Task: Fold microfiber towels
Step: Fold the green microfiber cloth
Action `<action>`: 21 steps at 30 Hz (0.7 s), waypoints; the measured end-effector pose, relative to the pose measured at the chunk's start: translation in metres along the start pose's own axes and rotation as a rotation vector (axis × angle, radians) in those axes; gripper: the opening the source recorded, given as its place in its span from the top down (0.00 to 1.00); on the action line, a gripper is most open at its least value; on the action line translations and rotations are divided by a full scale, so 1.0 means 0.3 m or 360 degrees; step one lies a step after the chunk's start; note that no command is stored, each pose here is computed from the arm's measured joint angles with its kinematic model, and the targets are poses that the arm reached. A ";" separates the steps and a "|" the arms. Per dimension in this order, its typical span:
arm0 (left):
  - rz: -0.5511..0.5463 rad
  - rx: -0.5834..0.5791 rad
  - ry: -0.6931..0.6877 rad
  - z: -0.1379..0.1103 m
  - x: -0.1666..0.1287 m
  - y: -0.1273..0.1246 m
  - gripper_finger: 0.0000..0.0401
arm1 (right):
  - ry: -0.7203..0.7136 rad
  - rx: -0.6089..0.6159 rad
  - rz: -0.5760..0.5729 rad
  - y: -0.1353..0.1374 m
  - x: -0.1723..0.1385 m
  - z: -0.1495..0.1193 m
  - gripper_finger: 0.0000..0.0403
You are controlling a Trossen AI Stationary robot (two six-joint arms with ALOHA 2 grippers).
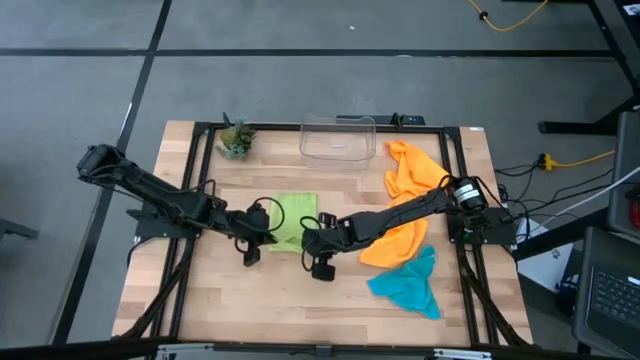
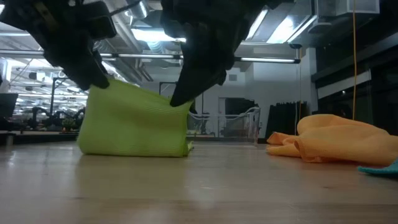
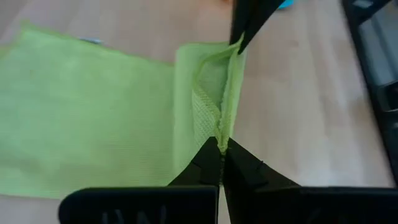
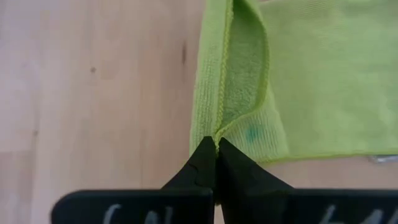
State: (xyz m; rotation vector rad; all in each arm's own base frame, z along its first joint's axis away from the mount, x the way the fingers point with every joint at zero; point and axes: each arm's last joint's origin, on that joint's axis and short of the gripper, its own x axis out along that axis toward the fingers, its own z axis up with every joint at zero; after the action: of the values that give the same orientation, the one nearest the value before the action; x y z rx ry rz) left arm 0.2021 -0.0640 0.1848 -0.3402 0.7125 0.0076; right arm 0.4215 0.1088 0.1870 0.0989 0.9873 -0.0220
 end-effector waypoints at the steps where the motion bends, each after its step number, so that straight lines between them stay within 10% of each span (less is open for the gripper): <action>1: -0.0018 -0.0016 -0.0004 -0.002 -0.001 -0.008 1.00 | 0.0002 -0.0001 0.0010 0.004 0.000 -0.001 0.99; 21: -0.0048 -0.0096 -0.0078 -0.027 -0.014 -0.072 1.00 | -0.0010 -0.0014 0.0113 0.045 -0.045 0.040 0.99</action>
State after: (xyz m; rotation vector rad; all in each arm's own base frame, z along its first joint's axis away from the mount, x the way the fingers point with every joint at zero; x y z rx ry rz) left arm 0.1963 -0.0864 0.1883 -0.4075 0.6597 0.0085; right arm 0.4249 0.1209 0.2057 0.1255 0.9770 0.0471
